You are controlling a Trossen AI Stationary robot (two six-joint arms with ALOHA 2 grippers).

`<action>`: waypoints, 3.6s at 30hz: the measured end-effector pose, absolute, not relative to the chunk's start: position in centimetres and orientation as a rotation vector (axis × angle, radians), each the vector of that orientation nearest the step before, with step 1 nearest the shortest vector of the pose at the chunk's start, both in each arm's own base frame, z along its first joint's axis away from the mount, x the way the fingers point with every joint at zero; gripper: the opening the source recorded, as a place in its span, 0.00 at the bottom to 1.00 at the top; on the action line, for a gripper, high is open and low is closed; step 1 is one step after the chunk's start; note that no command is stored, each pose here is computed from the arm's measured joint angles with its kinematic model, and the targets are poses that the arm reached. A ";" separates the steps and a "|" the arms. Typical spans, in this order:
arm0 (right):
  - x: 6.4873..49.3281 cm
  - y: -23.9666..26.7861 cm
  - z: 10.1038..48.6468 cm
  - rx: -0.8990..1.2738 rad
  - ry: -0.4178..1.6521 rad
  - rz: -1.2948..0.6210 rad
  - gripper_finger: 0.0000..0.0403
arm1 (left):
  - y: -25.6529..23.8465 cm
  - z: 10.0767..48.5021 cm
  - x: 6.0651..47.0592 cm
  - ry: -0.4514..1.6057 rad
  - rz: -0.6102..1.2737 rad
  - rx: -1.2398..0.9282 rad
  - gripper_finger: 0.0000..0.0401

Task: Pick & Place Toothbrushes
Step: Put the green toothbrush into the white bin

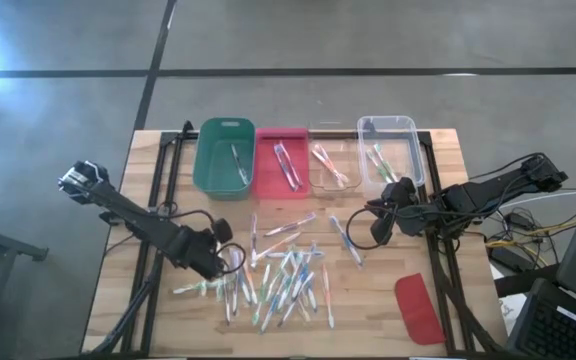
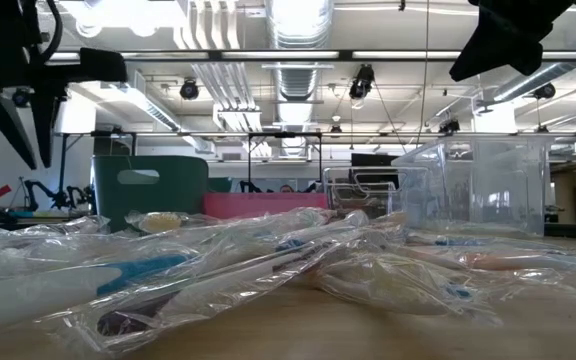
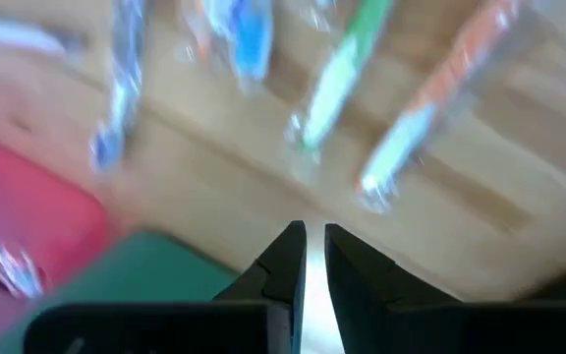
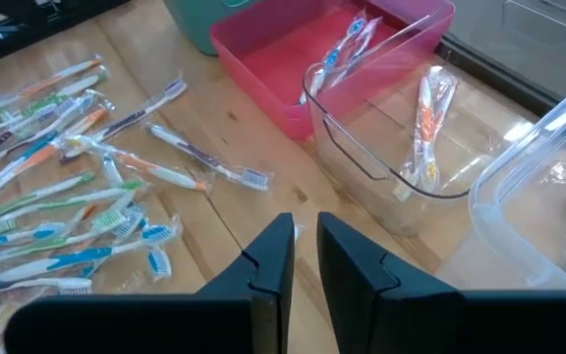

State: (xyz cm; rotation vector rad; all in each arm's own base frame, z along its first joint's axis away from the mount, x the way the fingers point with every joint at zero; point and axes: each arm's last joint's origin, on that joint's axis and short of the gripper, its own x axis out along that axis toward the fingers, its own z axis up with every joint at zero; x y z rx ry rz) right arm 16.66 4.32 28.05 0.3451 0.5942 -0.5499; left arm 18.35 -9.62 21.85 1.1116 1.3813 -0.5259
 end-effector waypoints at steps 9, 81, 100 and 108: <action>16.7 4.3 28.0 0.345 0.594 -0.550 0.18 | -10.3 21.6 19.4 1.257 -0.501 1.029 0.11; 16.7 4.3 28.0 0.347 0.594 -0.552 0.32 | -11.1 18.3 20.2 1.132 -0.834 1.308 0.10; 16.7 4.3 28.0 0.347 0.593 -0.552 0.16 | -8.9 29.2 22.7 1.164 -0.595 1.297 0.07; 16.7 4.3 28.0 0.344 0.595 -0.551 0.13 | -3.6 32.0 23.9 1.206 -0.483 1.259 0.08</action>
